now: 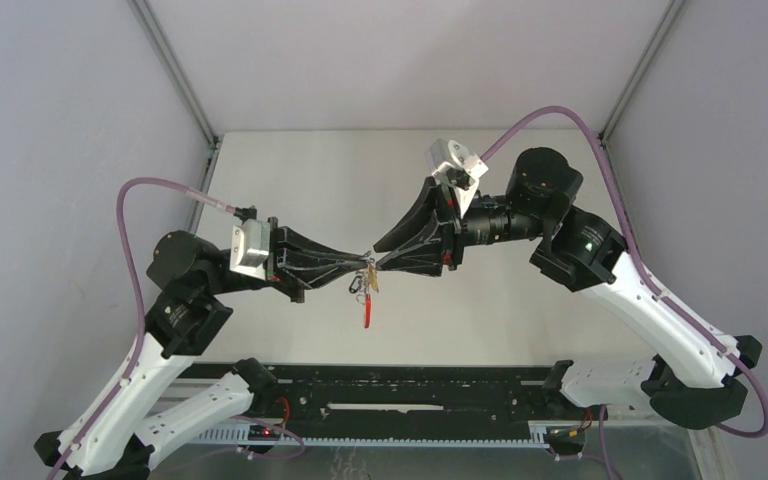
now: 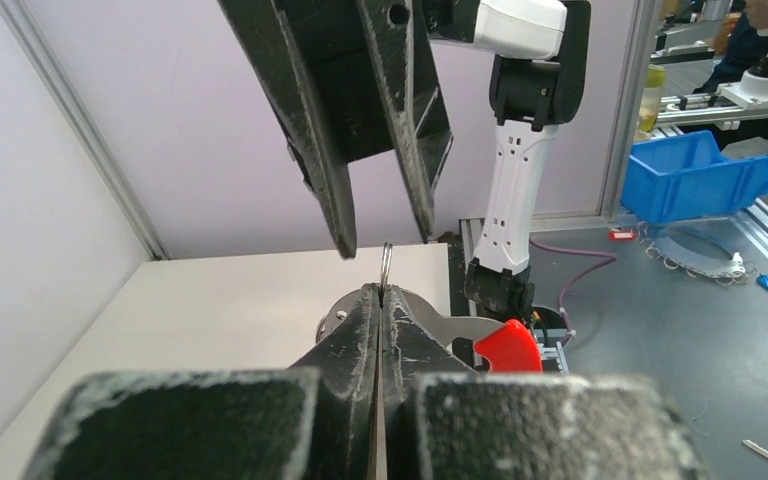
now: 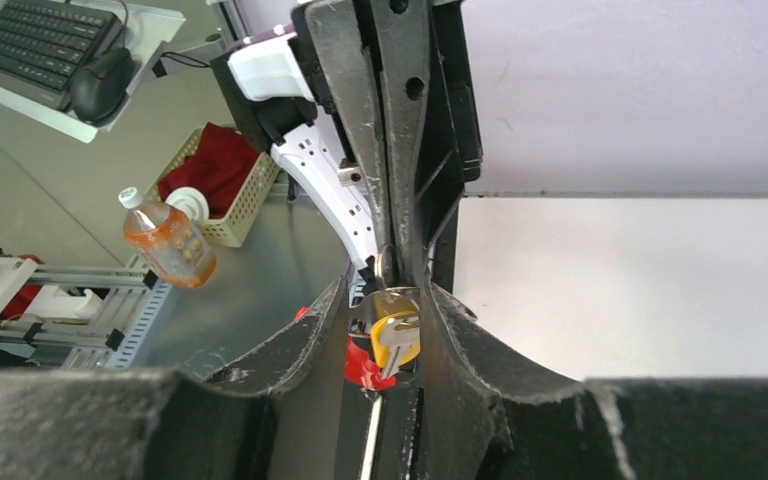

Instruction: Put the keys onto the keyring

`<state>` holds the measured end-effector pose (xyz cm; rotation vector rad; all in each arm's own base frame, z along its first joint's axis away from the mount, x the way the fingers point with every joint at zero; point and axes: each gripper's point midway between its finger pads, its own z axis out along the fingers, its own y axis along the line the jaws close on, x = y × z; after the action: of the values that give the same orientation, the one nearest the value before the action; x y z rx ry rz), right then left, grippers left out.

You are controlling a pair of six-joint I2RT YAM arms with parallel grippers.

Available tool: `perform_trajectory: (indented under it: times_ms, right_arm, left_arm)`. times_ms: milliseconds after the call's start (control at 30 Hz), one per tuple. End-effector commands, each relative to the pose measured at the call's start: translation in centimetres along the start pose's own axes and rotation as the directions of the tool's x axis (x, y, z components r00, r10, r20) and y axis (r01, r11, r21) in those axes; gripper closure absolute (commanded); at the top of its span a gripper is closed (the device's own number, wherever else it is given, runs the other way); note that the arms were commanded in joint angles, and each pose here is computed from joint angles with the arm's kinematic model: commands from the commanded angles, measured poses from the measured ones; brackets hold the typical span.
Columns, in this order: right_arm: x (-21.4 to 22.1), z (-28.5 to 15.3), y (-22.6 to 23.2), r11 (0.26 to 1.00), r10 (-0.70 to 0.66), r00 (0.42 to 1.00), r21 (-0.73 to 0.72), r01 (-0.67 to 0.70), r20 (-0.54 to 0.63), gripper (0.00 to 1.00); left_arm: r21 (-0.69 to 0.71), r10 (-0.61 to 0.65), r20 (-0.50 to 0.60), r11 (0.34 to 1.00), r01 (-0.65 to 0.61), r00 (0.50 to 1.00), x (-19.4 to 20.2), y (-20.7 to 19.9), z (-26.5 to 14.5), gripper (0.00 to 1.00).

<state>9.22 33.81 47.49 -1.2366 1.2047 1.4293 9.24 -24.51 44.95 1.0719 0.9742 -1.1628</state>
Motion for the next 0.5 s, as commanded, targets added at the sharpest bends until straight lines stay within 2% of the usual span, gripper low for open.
perform_trajectory:
  times_ms: [0,167,200,333,367,467]
  right_arm:
    - [-0.4,0.5,-0.4,0.999,-0.039,0.999,0.031,0.039,-0.012,0.61]
    - [-0.2,0.9,-0.6,0.997,-0.057,0.998,0.049,0.058,-0.019,0.64]
    - [-0.3,0.9,-0.5,0.997,-0.062,0.998,0.047,0.062,-0.016,0.67]
    - [-0.2,1.1,-0.5,0.997,-0.052,0.999,0.052,0.052,-0.016,0.96]
    - [-0.2,1.0,-0.5,0.997,-0.052,0.999,0.058,0.053,-0.017,1.0]
    - [0.2,0.6,-0.6,0.996,-0.047,0.998,0.074,0.05,-0.033,1.0]
  left_arm:
    - [0.003,0.059,0.063,0.998,-0.059,0.996,-2.7,-0.4,-0.1,1.0]
    - [0.019,0.053,0.061,0.998,-0.055,0.997,-2.7,-0.8,-0.2,1.0]
    - [0.019,0.055,0.062,0.998,-0.057,0.997,-2.8,-0.8,-0.2,1.0]
    - [0.015,0.054,0.059,0.998,-0.055,0.997,-2.6,-0.8,-0.3,1.0]
    - [0.014,0.053,0.056,0.998,-0.054,0.997,-2.5,-0.8,-0.3,1.0]
    - [-0.001,0.038,0.026,0.999,-0.038,0.999,-1.5,-0.5,-0.4,1.0]
